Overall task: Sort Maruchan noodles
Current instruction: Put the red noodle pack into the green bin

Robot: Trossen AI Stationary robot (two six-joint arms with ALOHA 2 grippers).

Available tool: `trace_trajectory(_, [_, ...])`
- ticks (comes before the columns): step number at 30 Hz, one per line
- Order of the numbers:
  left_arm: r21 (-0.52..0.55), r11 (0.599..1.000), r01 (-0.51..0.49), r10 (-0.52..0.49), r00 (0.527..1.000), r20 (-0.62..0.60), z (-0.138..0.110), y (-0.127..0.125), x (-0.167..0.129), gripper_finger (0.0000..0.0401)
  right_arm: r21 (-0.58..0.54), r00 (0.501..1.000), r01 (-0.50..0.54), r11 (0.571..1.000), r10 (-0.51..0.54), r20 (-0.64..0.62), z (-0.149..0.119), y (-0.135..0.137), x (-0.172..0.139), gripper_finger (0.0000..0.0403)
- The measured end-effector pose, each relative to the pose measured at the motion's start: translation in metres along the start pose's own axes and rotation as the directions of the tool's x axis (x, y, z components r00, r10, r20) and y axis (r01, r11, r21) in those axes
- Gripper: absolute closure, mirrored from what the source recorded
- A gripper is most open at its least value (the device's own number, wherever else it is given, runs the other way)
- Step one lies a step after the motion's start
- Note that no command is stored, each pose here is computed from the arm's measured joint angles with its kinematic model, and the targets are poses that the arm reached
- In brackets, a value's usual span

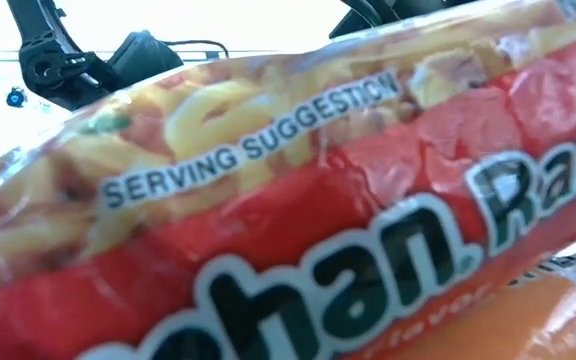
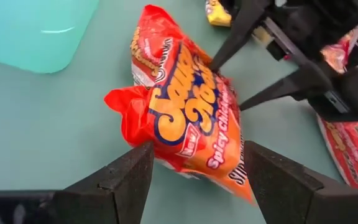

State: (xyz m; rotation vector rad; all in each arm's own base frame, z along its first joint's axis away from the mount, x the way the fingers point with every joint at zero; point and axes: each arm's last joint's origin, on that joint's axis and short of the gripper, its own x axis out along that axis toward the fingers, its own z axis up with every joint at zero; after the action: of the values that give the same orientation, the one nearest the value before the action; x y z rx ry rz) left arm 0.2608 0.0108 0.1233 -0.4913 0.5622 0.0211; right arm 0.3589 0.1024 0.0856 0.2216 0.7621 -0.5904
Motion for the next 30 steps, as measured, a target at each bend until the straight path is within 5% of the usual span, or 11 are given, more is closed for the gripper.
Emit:
trace_trajectory(15, [-0.102,0.992,-0.07,0.073,0.997,0.027,-0.012,0.014,0.019,0.0171,-0.061,1.0,-0.007,0.998,0.007,-0.009,-0.002,0.0,0.002,0.02])
trace_trajectory(30, [-0.134,0.989,0.055,-0.045,0.996,0.077,-0.002,0.012,0.05,0.0171,-0.118,1.0,0.004,0.993,-0.003,0.005,-0.002,0.0,0.002,0.02])
